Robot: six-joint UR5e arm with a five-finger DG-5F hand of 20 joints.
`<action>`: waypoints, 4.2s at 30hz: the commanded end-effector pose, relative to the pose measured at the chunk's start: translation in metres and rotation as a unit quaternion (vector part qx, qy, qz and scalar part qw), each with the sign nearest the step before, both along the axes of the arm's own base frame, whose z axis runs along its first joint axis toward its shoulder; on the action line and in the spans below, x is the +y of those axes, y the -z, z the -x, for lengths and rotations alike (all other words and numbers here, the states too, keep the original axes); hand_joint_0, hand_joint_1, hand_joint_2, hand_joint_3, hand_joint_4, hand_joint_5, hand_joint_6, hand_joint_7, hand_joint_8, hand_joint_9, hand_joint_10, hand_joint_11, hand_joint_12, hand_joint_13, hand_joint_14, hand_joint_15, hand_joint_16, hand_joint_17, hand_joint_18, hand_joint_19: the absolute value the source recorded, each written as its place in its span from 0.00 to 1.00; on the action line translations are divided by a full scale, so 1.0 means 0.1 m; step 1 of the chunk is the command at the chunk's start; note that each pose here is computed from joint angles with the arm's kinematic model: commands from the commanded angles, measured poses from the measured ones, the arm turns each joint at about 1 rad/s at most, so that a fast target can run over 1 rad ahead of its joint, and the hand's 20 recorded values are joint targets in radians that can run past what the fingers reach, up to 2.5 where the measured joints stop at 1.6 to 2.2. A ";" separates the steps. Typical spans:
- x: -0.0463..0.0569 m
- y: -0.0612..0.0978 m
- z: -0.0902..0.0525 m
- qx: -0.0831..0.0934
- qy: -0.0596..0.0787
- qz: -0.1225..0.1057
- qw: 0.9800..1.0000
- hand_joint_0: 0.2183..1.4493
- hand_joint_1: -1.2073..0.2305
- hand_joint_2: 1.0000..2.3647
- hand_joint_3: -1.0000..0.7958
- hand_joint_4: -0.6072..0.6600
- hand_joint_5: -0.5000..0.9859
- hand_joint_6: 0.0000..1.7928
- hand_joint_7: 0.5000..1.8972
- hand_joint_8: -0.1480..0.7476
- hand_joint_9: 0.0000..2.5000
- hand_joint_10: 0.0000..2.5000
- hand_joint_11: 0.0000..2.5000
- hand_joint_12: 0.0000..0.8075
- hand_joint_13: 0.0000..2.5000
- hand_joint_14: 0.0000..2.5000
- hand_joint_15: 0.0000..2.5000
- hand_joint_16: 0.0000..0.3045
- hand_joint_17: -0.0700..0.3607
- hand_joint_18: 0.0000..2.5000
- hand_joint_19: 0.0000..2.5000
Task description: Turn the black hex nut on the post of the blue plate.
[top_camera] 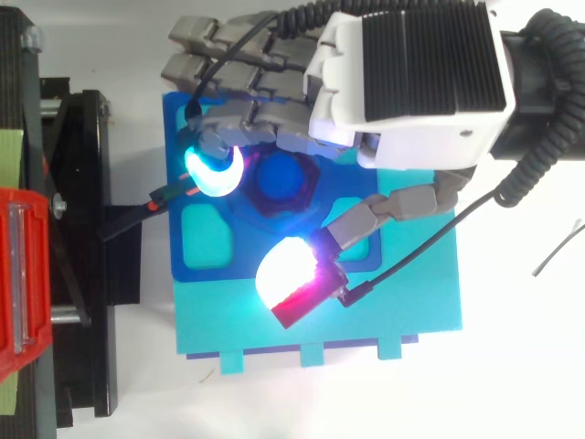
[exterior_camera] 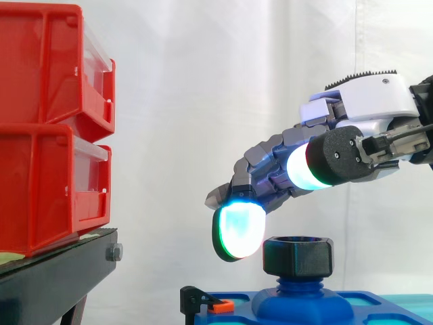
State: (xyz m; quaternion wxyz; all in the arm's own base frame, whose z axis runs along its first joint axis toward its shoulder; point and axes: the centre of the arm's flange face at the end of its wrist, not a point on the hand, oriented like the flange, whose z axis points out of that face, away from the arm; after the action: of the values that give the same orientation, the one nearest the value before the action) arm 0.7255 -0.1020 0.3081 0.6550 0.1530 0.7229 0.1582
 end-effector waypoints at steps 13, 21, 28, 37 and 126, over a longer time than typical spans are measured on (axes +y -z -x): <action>-0.09 0.02 0.05 0.013 -0.002 0.018 1.000 0.18 0.60 0.00 0.28 0.79 0.22 0.28 0.39 0.52 0.11 0.00 0.00 0.48 0.05 0.00 0.00 0.18 0.46 0.07 0.11; -0.17 0.03 0.07 0.018 -0.008 0.020 1.000 0.19 0.61 0.00 0.28 0.78 0.22 0.28 0.39 0.52 0.11 0.00 0.00 0.48 0.05 0.00 0.00 0.18 0.45 0.07 0.11; -0.23 0.03 0.09 0.017 -0.014 0.025 0.999 0.19 0.61 0.00 0.28 0.78 0.22 0.28 0.39 0.52 0.11 0.00 0.00 0.48 0.05 0.00 0.00 0.18 0.45 0.07 0.11; -0.34 0.03 0.11 0.017 -0.012 0.025 0.999 0.19 0.61 0.00 0.28 0.78 0.22 0.28 0.39 0.52 0.11 0.00 0.00 0.48 0.06 0.00 0.00 0.18 0.45 0.08 0.12; -0.12 0.09 -0.08 -0.023 -0.008 0.031 0.999 0.13 0.86 0.00 0.28 0.55 0.13 0.28 0.12 0.42 0.00 0.00 0.00 0.52 0.00 0.00 0.00 0.20 0.48 0.00 0.10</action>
State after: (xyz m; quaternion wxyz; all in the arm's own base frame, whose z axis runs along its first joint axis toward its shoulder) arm 0.7340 -0.1147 0.2994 0.6777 0.1218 0.7109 0.1432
